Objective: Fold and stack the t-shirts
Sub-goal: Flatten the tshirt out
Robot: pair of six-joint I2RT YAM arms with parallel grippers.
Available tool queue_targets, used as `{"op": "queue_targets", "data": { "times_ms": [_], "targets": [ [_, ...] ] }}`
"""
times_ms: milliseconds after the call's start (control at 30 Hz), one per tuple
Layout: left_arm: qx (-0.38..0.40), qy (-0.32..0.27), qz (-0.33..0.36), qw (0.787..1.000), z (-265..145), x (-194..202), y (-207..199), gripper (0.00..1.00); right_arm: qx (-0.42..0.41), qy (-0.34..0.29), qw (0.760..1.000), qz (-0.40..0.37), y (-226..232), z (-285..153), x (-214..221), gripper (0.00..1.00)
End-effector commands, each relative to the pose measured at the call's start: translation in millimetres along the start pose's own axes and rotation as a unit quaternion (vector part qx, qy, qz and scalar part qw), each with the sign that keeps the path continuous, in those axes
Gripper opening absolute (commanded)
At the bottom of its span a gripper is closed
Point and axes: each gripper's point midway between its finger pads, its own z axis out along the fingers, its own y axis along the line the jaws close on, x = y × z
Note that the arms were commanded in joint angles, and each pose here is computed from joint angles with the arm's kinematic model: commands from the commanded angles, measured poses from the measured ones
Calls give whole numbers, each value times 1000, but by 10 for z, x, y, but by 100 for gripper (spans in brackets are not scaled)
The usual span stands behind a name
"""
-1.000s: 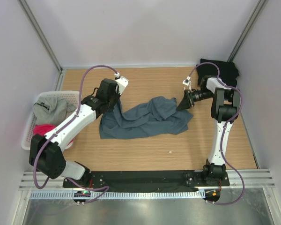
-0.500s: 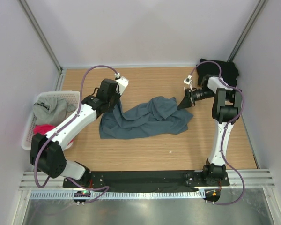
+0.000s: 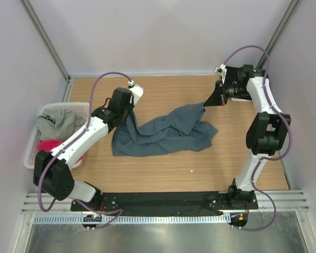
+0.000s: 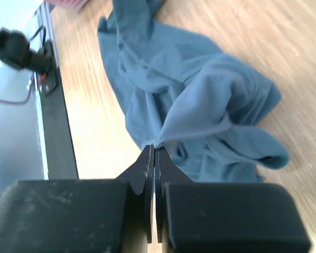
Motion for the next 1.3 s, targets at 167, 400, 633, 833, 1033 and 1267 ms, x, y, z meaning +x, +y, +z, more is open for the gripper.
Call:
{"op": "queue_targets", "data": {
  "times_ms": [167, 400, 633, 833, 1033, 1267],
  "targets": [
    [-120, -123, 8, 985, -512, -820, 758, 0, 145, -158, 973, -83, 298, -603, -1361, 1],
    [-147, -202, -22, 968, -1011, -1380, 1090, 0, 224, -300, 921, -109, 869, -1079, -2028, 1],
    [-188, -261, -35, 946, -1514, -1722, 1432, 0, 283, -352, 876, -168, 1422, -1537, -2470, 1],
    [-236, -297, -57, 923, -1968, -1901, 1760, 0, 417, -389, 808, -149, 1464, -2084, -2619, 1],
    [-228, -325, -90, 914, -2260, -1892, 1821, 0, 515, -401, 739, -168, 1689, -2519, -2537, 1],
    [-179, -345, -93, 917, -2618, -1709, 1729, 0, 544, -430, 697, -181, 2204, -2768, -2424, 1]
  ]
}}
